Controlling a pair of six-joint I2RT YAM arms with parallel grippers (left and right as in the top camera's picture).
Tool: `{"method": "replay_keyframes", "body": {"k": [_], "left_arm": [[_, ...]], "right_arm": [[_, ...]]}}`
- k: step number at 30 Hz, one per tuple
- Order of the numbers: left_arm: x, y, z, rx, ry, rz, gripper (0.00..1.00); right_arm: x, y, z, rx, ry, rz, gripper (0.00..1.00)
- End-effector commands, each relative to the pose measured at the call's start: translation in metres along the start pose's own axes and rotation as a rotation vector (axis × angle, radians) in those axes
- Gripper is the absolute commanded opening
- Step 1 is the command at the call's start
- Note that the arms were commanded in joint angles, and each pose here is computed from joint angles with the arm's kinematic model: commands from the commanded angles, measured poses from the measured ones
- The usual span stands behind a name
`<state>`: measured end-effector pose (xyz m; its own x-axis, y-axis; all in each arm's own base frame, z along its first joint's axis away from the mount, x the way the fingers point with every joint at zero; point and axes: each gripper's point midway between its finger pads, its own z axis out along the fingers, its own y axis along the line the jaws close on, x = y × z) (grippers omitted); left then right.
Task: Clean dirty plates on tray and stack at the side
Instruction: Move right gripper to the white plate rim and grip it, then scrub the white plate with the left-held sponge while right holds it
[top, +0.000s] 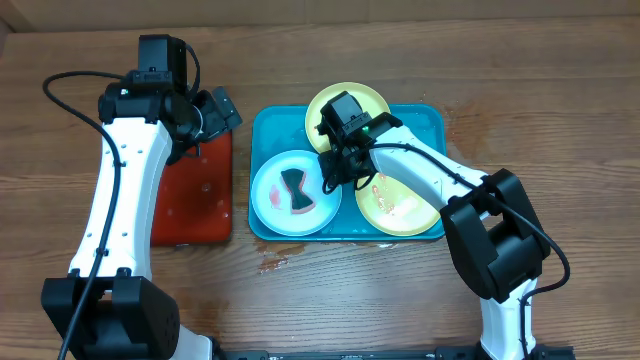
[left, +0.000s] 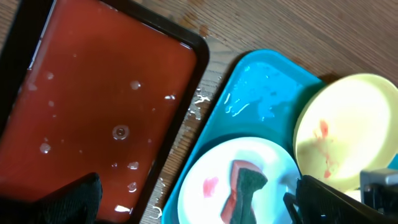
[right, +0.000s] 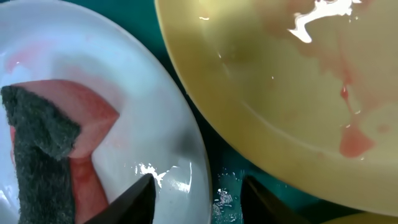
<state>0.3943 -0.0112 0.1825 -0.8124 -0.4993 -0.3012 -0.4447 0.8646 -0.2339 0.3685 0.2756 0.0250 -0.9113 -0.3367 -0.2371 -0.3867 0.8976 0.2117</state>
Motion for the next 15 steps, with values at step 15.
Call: {"method": "replay_keyframes", "body": {"k": [15], "left_arm": [[0.065, -0.026, 0.037, 0.069, 0.241, 0.100, 0.70]], "right_arm": [[0.013, -0.009, 0.008, 0.016, 0.022, 0.009, 0.30]]}}
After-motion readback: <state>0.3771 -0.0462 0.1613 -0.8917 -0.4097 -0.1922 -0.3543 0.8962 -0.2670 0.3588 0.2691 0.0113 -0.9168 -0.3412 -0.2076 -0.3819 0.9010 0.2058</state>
